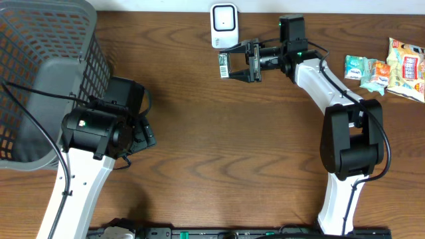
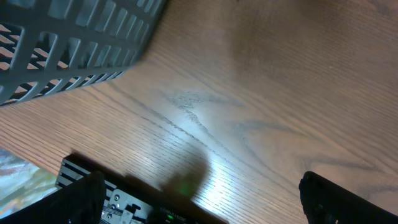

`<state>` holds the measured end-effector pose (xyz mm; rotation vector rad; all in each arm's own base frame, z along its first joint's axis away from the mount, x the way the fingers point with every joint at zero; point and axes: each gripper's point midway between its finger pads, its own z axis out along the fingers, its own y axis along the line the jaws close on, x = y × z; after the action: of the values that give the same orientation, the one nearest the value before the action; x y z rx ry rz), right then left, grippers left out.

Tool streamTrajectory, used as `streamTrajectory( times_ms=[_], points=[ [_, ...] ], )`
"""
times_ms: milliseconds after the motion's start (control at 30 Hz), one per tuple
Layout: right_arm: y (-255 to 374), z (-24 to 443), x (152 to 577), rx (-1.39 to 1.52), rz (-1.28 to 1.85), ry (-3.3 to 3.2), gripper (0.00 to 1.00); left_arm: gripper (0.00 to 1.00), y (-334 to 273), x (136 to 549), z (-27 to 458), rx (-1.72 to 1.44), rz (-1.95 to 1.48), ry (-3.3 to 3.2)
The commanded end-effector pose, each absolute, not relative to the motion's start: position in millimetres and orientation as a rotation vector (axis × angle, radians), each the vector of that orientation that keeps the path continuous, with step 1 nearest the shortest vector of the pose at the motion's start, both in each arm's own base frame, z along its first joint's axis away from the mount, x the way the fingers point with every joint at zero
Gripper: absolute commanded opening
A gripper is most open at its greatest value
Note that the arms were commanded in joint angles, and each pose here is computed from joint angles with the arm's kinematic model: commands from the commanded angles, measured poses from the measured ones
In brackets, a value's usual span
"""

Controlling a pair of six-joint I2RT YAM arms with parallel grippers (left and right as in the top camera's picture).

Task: Scan the item barcode

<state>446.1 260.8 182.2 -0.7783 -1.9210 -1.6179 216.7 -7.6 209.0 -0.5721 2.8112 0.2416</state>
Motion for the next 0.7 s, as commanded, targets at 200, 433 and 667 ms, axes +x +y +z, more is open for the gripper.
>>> streamTrajectory(
  times_ms=[200, 433, 667],
  points=[
    [261.0, 194.3, 447.0, -0.723, -1.661, -1.949, 0.56, 0.98, -7.1, 215.8, 209.1, -0.597, 0.234, 2.809],
    [261.0, 193.2, 448.1, -0.718, -1.669, -1.965, 0.55, 0.98, -7.1, 215.8, 209.1, -0.597, 0.234, 2.809],
    [261.0, 193.1, 448.2, -0.719, -1.669, -1.966, 0.56, 0.97, -7.1, 215.8, 209.1, -0.597, 0.234, 2.809]
  ],
)
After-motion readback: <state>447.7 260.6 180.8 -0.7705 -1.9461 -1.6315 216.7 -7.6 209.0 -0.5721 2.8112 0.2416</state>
